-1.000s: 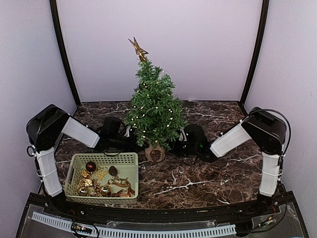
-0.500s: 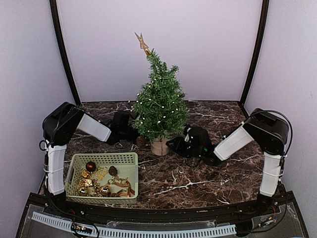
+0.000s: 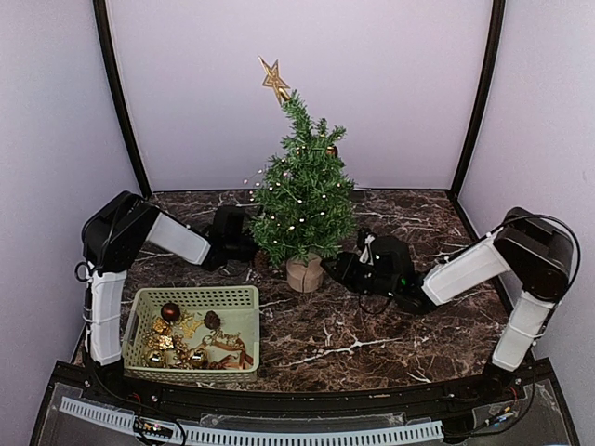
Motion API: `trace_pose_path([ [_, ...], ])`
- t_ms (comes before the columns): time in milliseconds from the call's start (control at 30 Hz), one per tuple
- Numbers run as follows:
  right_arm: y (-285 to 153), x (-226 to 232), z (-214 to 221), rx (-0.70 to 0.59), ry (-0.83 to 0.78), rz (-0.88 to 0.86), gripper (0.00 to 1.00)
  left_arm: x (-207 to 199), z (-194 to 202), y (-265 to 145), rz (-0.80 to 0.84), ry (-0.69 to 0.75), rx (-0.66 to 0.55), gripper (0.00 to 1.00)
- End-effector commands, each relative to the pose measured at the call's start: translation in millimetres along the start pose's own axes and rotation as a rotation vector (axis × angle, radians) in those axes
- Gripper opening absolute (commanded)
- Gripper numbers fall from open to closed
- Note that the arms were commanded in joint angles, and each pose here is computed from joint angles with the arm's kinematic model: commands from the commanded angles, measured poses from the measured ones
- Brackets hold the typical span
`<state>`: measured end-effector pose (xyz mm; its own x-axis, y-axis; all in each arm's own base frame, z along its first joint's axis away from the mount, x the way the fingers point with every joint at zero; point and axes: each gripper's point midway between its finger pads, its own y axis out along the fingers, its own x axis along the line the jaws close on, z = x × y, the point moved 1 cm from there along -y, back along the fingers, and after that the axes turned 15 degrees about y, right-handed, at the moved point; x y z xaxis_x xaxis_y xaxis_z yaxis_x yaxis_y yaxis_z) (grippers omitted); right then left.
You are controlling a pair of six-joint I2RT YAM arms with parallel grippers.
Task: Decorate the small christmas tree
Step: Move the bin to the center of the board.
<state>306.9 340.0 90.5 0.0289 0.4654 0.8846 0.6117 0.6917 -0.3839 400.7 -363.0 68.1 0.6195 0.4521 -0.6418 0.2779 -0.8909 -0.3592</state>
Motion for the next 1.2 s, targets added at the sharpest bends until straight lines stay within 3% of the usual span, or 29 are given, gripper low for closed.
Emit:
trace_pose_path([
  [0, -29, 13, -17, -0.093, -0.03, -0.012, 0.45, -12, -50, -52, -0.047, 0.108, -0.136, 0.37],
  [300, -82, 21, -22, -0.173, -0.067, 0.034, 0.65, 11, -59, -161, -0.318, 0.059, -0.274, 0.48],
  [467, -101, 28, -13, -0.204, -0.099, 0.052, 0.72, 8, -18, -200, -0.446, 0.001, -0.235, 0.52],
  [633, -110, 31, -16, -0.244, -0.101, 0.052, 0.73, -23, 23, -232, -0.454, -0.104, -0.241, 0.53],
  [767, -107, 38, -17, -0.251, -0.122, 0.045, 0.73, -62, 60, -229, -0.401, -0.124, -0.171, 0.55],
  [933, -101, 48, -13, -0.235, -0.146, 0.021, 0.73, -121, 100, -203, -0.195, -0.167, -0.056, 0.57],
  [1167, -107, 57, -10, -0.251, -0.167, -0.01, 0.74, -148, 148, -178, -0.125, -0.234, 0.078, 0.63],
])
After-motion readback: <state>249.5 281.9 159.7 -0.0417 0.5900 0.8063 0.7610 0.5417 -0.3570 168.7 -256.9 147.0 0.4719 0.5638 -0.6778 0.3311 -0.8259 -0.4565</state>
